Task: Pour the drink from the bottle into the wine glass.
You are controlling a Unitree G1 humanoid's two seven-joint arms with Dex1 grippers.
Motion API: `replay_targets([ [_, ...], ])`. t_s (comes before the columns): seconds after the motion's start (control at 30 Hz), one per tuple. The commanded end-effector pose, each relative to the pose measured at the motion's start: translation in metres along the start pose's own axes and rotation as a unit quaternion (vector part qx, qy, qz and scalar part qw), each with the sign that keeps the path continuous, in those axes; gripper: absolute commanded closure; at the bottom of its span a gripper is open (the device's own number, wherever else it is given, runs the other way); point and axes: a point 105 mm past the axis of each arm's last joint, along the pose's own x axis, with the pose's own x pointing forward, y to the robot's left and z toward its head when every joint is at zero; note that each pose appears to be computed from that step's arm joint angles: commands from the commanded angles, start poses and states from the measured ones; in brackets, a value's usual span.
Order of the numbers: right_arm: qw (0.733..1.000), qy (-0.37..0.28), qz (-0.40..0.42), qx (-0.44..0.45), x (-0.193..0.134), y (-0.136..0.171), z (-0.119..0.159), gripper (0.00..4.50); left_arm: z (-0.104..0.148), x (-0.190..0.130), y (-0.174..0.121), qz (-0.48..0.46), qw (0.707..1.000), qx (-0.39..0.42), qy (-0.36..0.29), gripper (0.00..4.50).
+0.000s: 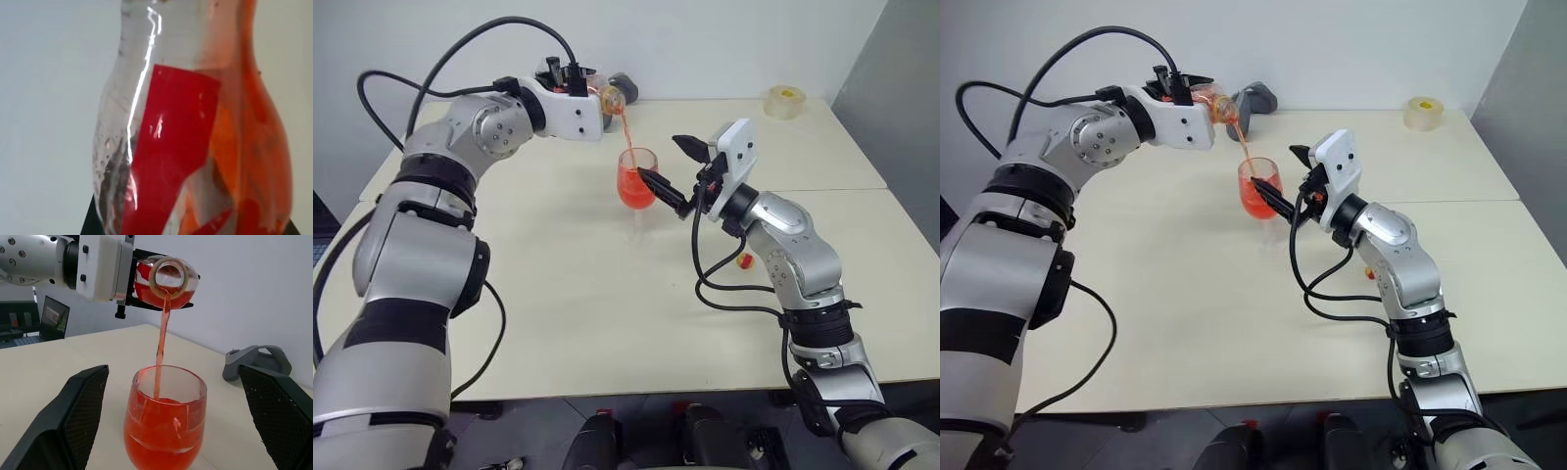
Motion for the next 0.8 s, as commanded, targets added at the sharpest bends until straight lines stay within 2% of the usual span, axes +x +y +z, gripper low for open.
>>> replay_targets([
  [0.03,0.999,-0.025,0.005,-0.023,0.000,0.001,0.018,0.00,0.000,-0.004,0.022,0.040,0.997,-0.071,-0.011,3.12],
  [0.23,0.999,-0.025,0.009,-0.023,0.000,0.004,0.018,0.00,-0.003,-0.006,0.031,0.071,0.975,-0.209,-0.029,3.12],
  [0.37,0.999,-0.023,0.021,-0.027,-0.003,0.009,0.019,0.00,-0.022,-0.012,0.035,0.118,0.928,-0.352,-0.020,3.12],
  [0.5,0.997,-0.009,0.068,-0.043,-0.016,0.029,0.016,0.00,-0.058,-0.029,0.008,0.162,0.866,-0.473,0.019,3.12],
  [0.6,0.994,0.008,0.101,-0.040,-0.032,0.046,0.009,0.00,-0.081,-0.046,-0.014,0.196,0.838,-0.506,0.058,3.12],
  [0.73,0.993,0.021,0.111,-0.040,-0.041,0.052,0.003,0.00,-0.089,-0.053,-0.024,0.212,0.823,-0.521,0.074,3.12],
  [0.8,0.993,0.028,0.111,-0.030,-0.048,0.056,-0.005,0.00,-0.098,-0.062,-0.040,0.227,0.809,-0.535,0.092,3.12],
])
